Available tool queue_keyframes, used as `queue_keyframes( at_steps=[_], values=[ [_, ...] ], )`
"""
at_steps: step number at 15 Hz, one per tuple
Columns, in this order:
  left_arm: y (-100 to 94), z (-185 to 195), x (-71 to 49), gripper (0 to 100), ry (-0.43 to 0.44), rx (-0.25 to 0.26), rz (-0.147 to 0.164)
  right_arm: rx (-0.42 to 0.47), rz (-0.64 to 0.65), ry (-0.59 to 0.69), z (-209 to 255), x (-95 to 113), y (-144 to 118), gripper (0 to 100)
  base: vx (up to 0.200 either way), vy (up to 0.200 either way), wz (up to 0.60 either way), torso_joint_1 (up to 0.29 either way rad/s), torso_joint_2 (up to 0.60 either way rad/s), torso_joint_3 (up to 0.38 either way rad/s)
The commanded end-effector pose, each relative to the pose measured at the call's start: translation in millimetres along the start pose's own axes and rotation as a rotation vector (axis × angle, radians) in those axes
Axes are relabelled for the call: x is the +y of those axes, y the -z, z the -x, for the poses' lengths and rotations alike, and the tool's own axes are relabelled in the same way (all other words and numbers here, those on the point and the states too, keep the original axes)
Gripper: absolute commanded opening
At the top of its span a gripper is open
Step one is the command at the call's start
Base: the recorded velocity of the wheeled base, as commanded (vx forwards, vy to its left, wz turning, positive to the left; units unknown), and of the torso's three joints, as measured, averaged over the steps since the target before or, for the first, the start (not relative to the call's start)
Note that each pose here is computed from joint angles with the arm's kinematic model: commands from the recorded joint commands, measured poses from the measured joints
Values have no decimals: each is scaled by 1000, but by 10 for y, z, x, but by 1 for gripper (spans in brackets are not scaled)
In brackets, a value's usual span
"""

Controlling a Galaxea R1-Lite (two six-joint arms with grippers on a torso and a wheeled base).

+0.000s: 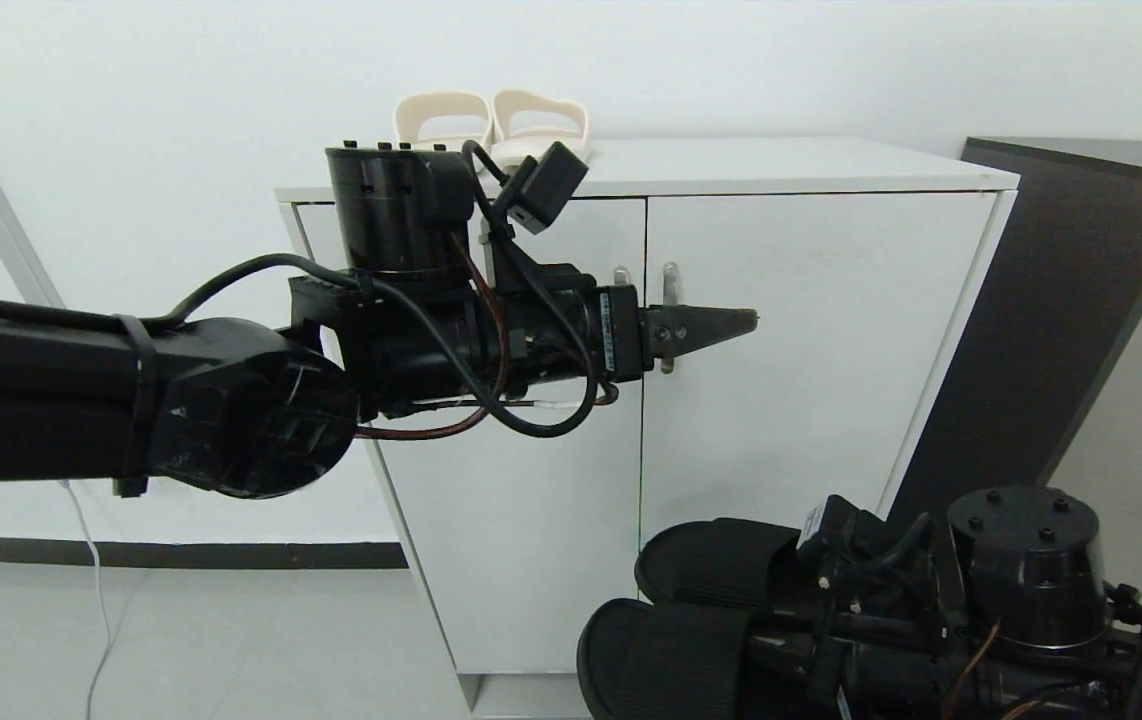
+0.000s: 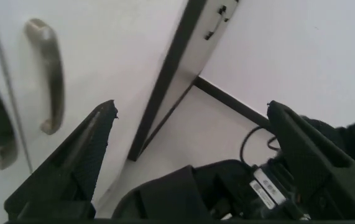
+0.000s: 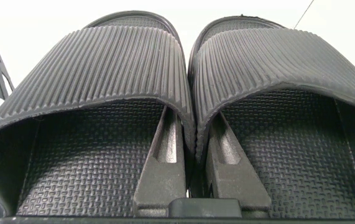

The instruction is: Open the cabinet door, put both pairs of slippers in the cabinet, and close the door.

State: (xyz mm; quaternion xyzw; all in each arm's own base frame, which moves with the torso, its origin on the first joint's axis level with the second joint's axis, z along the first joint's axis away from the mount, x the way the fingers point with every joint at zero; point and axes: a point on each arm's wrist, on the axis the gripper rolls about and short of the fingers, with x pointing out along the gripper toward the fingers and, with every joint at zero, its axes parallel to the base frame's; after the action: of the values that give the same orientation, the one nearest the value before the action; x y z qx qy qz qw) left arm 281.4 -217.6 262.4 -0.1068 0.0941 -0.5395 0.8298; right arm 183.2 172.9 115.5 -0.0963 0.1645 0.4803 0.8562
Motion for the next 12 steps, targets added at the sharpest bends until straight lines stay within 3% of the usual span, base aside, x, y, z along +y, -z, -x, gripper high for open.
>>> queue_keyframes(
  at_steps=[1,8,12],
  values=[
    [17,-60,49,100,-29,-4,1,3,-1,-1,-8,0,7,0,0,0,0,0,0,0],
    [79,-275,334,100,-142,-17,11,2,0,-1,-9,-1,3,0,0,0,0,0,0,0],
    [94,-349,385,100,-140,-18,13,5,-3,-3,-11,-1,10,0,0,0,0,0,0,0]
  ],
)
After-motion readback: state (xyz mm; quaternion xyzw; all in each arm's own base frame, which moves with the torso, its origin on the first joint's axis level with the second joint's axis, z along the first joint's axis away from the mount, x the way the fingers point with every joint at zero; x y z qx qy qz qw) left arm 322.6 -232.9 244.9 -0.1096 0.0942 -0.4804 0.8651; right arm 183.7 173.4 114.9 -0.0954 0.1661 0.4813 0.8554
